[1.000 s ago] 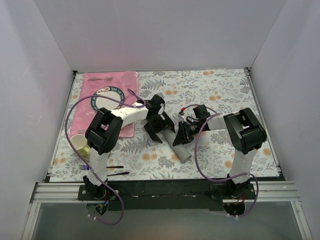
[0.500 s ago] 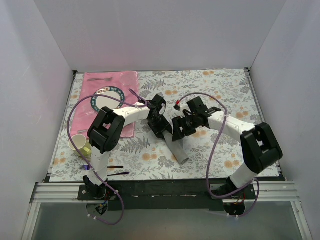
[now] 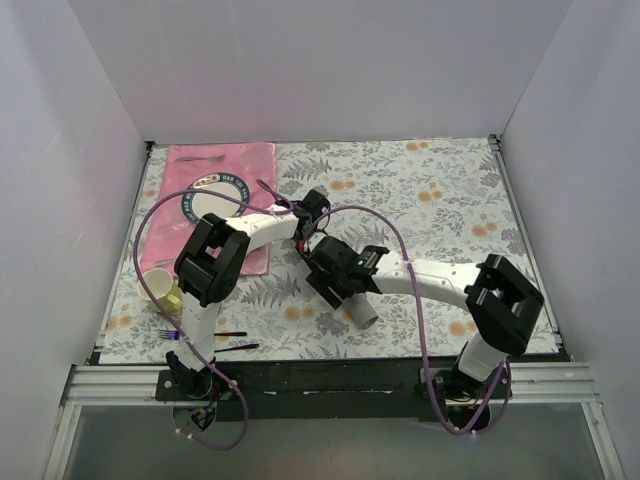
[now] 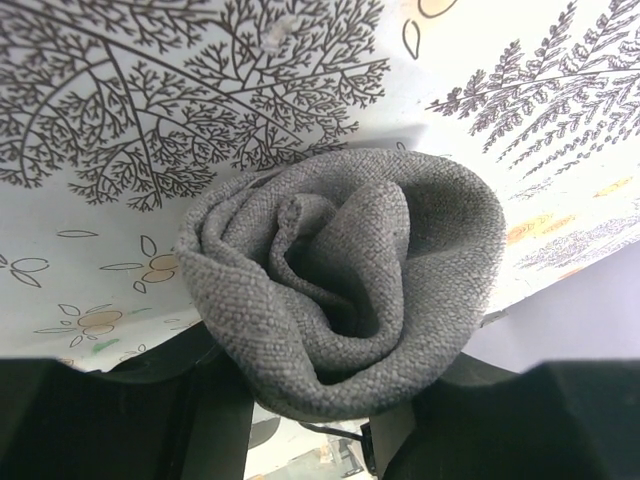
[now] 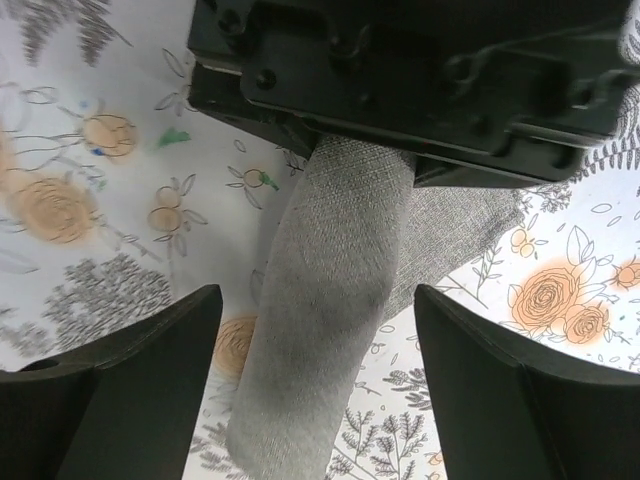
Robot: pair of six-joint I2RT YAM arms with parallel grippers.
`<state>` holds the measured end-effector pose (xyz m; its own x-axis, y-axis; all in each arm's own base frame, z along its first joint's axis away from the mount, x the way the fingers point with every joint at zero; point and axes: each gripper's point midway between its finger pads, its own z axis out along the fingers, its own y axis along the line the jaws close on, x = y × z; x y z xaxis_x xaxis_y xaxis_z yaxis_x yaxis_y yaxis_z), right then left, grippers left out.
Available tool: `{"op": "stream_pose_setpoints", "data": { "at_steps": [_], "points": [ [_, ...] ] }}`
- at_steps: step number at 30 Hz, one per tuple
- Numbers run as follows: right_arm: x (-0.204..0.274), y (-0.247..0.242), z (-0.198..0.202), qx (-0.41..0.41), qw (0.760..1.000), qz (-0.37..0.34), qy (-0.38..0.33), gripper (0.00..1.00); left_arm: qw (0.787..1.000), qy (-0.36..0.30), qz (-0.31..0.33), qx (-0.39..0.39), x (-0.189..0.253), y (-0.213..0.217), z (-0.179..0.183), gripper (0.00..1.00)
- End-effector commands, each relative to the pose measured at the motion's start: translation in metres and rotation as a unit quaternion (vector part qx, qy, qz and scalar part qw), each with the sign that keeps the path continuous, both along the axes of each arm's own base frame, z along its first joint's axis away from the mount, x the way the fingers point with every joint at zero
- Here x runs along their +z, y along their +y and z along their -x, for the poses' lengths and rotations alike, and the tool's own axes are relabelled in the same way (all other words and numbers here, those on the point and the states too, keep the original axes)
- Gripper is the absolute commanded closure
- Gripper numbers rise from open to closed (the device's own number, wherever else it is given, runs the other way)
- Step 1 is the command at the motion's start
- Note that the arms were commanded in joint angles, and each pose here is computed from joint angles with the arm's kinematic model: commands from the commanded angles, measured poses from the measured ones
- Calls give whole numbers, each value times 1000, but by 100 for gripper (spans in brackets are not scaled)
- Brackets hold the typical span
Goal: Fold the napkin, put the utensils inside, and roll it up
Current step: Roll the napkin with the utensil
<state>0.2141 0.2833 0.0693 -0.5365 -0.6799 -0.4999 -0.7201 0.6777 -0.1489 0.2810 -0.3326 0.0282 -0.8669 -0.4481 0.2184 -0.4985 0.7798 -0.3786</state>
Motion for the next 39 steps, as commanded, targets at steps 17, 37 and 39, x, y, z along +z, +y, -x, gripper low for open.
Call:
{"op": "stream_pose_setpoints", "data": {
  "at_steps": [17, 37, 39],
  "points": [
    [-31, -15, -27, -56, 997, -45, 43, 53, 999, -34, -6, -4, 20, 16, -13, 23],
    [-13, 9, -1, 7, 826, -391, 407, 65, 996, -89, 15, -15, 55, 5, -23, 13],
    [-16, 7, -3, -1, 817, -398, 418, 64, 998, -65, -1, -14, 42, 6, -12, 14]
  ]
}}
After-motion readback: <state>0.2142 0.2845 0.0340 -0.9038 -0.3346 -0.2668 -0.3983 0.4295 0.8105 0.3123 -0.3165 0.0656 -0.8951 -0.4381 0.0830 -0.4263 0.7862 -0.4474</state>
